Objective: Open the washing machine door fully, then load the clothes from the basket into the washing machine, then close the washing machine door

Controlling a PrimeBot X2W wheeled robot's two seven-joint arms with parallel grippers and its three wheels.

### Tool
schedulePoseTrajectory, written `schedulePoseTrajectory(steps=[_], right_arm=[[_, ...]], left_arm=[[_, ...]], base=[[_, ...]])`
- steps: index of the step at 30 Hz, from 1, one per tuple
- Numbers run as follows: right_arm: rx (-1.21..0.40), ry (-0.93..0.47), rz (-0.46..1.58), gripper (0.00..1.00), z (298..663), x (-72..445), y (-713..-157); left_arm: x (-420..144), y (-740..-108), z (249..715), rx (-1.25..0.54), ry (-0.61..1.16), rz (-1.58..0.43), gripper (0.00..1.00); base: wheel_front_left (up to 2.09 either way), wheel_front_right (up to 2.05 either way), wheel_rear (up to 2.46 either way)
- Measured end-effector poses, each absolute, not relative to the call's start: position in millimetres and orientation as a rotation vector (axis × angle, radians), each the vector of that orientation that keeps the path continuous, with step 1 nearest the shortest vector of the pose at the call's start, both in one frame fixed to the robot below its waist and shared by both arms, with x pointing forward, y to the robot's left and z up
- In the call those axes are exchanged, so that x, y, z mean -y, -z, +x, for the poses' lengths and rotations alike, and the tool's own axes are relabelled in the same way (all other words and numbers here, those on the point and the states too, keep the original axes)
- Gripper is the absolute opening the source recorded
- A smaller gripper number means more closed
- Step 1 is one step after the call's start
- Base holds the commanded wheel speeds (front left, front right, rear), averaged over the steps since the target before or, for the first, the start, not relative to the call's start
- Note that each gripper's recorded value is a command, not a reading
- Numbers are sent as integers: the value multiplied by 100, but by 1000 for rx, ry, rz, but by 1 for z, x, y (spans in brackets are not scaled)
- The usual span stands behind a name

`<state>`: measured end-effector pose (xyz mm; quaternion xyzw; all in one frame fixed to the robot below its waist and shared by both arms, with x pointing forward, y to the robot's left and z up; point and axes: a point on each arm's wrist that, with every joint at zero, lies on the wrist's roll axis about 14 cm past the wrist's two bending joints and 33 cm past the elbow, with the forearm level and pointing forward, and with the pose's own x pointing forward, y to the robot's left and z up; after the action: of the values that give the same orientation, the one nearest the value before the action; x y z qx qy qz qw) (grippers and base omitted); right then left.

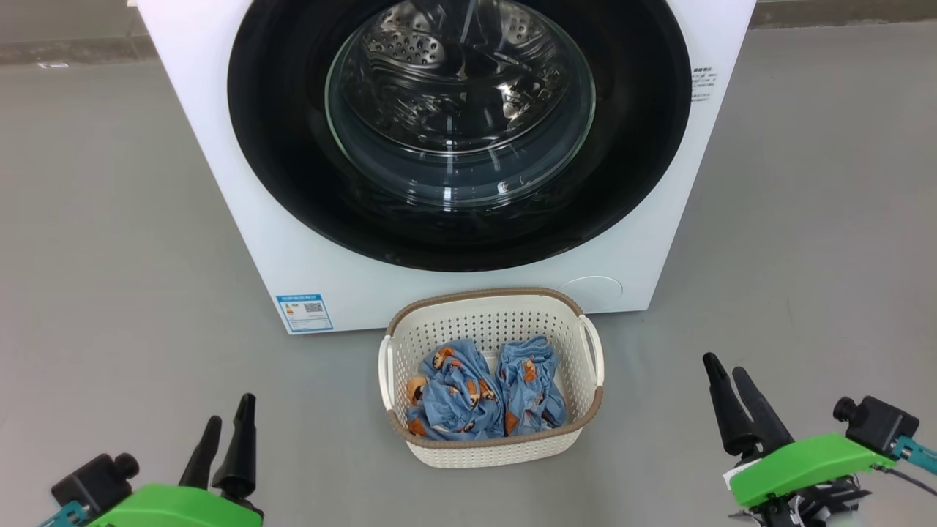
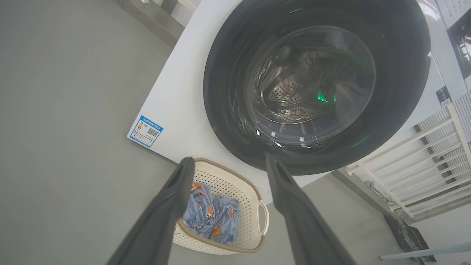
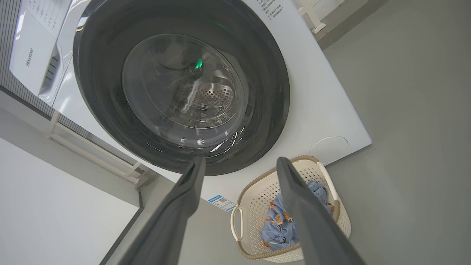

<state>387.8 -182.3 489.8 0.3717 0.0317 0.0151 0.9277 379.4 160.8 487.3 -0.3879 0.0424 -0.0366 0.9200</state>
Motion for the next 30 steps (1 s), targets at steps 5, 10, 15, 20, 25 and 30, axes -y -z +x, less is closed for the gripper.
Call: schedulePoseTrajectory(steps=[5,10,15,20,25,30], right_arm=[[-50,-48,692,100,391,181,-495],[-53,-56,621,100,389,180,-493],[-53,-67,547,100,388,179,-492],[-51,-76,481,100,386,177,-490],[-44,-87,418,100,389,176,-492],[-32,-92,353,100,392,178,-494]], left_arm=[[-158,-489,379,-78,89,-731,100],[-157,-491,378,-68,107,-648,100],[-157,-490,378,-63,116,-559,100],[-158,-489,378,-58,118,-498,100],[-157,-487,378,-55,123,-434,100],[-160,-485,378,-51,116,-380,100]], base=[[0,0,0],[0,0,0],[0,0,0],[0,0,0],[0,0,0],[0,0,0]])
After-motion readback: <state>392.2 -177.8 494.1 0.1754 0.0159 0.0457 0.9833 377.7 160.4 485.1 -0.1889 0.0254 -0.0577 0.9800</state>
